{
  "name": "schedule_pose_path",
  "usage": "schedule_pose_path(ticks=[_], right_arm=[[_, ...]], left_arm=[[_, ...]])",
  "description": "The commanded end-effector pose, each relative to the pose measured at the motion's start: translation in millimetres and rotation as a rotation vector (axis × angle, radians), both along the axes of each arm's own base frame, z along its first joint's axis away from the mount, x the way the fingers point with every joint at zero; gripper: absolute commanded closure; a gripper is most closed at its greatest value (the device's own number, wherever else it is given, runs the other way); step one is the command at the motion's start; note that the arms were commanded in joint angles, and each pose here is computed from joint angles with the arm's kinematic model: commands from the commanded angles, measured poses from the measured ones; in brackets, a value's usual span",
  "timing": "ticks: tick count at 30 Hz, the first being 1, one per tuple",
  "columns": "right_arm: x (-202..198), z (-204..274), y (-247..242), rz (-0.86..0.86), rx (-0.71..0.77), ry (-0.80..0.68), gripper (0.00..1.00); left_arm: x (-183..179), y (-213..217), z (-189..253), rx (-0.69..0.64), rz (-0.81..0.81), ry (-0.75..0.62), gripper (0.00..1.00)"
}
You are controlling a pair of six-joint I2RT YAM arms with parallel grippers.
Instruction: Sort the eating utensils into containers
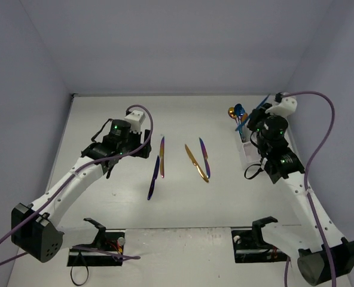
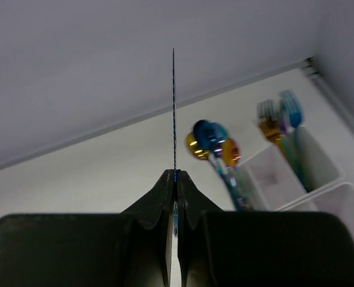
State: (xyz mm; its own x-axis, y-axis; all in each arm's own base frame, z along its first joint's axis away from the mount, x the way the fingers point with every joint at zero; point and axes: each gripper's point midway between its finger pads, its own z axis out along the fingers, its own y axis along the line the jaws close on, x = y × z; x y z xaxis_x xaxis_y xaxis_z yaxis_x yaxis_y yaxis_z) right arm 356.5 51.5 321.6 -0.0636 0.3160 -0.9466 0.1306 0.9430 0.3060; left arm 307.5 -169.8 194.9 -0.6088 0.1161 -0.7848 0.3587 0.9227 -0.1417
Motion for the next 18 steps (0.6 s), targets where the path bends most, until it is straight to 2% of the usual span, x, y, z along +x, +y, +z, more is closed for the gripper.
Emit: schedule_pose_path(ticks=[1,8,13,18], right_arm=[[-10,15,-74,-0.267,-0.04,-0.038,1.0],[-25,4,-135,-0.496,-0.078,0.015,1.0],[-22,-17,-155,-0.534,-0.055,0.062,1.0],[-20,-42,-166,-0.565,-0.055,0.087,1.0]], left_arm=[[0,21,7,-0.024,0.057,-0.005,0.28],[-2,36,-17,0.042,0.066,0.022,0.27],[-2,34,-33,0.048,0.055,0.036,0.27],[3,32,-30,0.049,0.048,0.026,0.27]])
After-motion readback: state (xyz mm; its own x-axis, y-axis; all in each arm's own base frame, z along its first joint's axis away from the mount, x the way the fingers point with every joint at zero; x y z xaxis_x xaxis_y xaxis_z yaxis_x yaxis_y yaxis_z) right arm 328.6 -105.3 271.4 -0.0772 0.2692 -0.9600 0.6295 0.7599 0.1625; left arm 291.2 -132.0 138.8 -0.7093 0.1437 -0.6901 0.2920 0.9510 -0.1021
